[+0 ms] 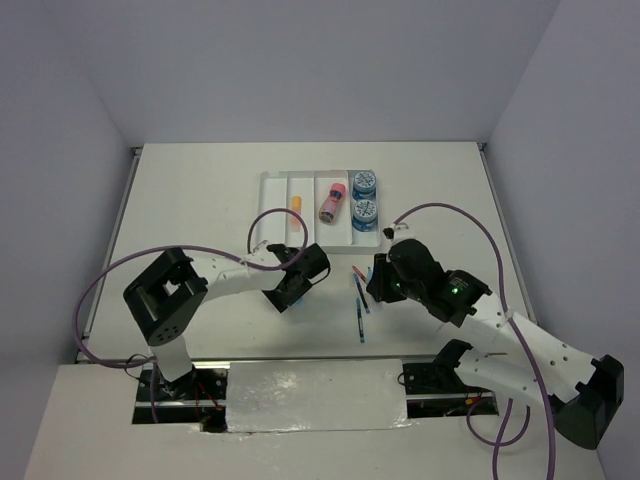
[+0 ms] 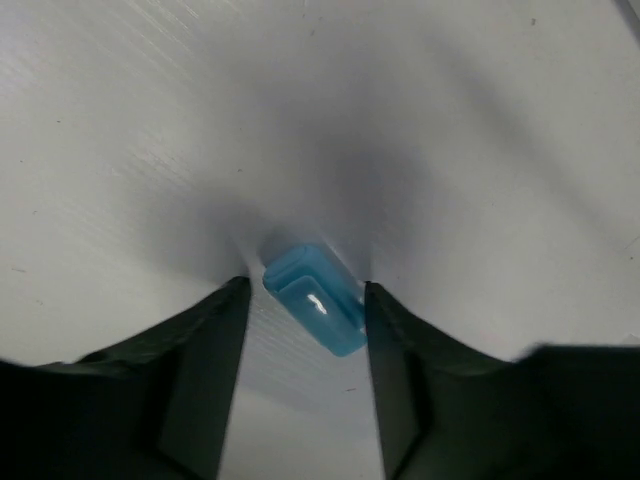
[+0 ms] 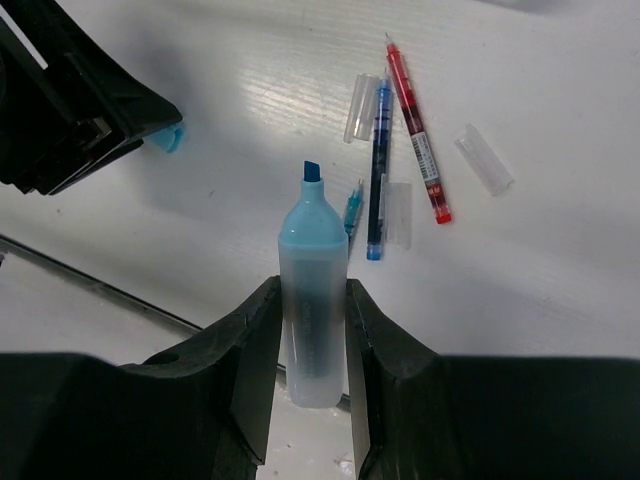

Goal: Sort the stationery into containers
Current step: Pick up the pen cap from the center of the board, then close the pen cap on the pen.

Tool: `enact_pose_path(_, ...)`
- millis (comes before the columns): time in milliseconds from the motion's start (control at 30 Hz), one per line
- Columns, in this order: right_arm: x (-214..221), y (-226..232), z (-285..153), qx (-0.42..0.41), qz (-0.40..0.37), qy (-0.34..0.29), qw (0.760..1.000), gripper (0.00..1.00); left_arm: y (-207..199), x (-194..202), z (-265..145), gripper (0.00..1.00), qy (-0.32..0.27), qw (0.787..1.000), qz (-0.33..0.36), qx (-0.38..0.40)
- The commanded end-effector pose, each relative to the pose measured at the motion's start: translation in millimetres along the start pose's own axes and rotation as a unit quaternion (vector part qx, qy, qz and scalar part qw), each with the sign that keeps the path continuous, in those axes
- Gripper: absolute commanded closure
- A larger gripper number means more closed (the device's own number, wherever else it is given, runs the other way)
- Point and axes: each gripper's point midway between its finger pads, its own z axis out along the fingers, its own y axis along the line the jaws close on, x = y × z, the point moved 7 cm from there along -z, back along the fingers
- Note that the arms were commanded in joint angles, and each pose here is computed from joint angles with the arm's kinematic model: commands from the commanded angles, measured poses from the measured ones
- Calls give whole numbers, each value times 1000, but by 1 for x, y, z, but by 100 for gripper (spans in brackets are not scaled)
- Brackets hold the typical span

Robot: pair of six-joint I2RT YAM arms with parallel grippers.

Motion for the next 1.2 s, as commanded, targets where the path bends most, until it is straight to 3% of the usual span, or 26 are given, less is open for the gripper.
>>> enact_pose_path(0, -4, 2, -4, -16, -6, -16, 1000, 100, 3, 8, 8, 43, 16, 1000, -8, -3)
enact_pose_path(100, -5, 5, -4, -27, -8, -14, 999, 100, 5, 12, 12, 53, 26, 1000, -4, 3)
enact_pose_path(200, -5, 12, -2, -65, -15, -21, 998, 100, 10, 11, 8, 75, 33, 999, 5, 20)
enact_pose_path(267, -2, 19, 0, -106, -28, -22, 994, 100, 8, 6, 0, 80, 24, 999, 12, 45)
enact_pose_path(367, 8, 32, 7, -191, -47, -28, 980, 100, -9, -10, -33, 88, 4, 987, 42, 153)
enact_pose_path(433, 13, 28, 20, -137, -8, -34, 990, 100, -23, -24, -65, 95, -27, 969, 70, 236)
enact_pose_path(500, 18, 37, 27, -143, -16, -38, 989, 100, -29, -30, -87, 97, -51, 955, 82, 282)
enact_pose_path(567, 22, 62, 28, -253, -29, -51, 966, 100, -30, -37, -110, 99, -72, 925, 119, 355)
enact_pose_path(600, 25, 71, 25, -303, -19, -52, 951, 100, -41, -41, -129, 100, -85, 896, 108, 423)
enact_pose_path(667, 25, 89, 11, -418, -27, -77, 905, 100, -40, -47, -158, 100, -106, 831, 113, 534)
enact_pose_path(700, 25, 97, 0, -473, -30, -87, 876, 100, -26, -42, -161, 99, -104, 796, 150, 578)
enact_pose_path(733, 24, 100, -6, -496, -33, -92, 863, 100, -29, -48, -188, 98, -123, 737, 131, 652)
enact_pose_path(800, 20, 106, -19, -535, -32, -109, 837, 100, -17, -47, -206, 96, -131, 674, 145, 712)
enact_pose_path(867, 17, 108, -25, -546, -37, -116, 829, 100, -9, -42, -220, 96, -123, 619, 161, 759)
enact_pose_path(967, 9, 108, -37, -547, -41, -147, 823, 100, -5, -37, -228, 96, -115, 583, 183, 783)
enact_pose_path(1067, 11, 104, -42, -550, -45, -168, 817, 100, 2, -35, -245, 95, -110, 530, 189, 819)
enact_pose_path(1167, 14, 102, -49, -567, -53, -174, 803, 100, 5, -35, -253, 93, -107, 506, 194, 833)
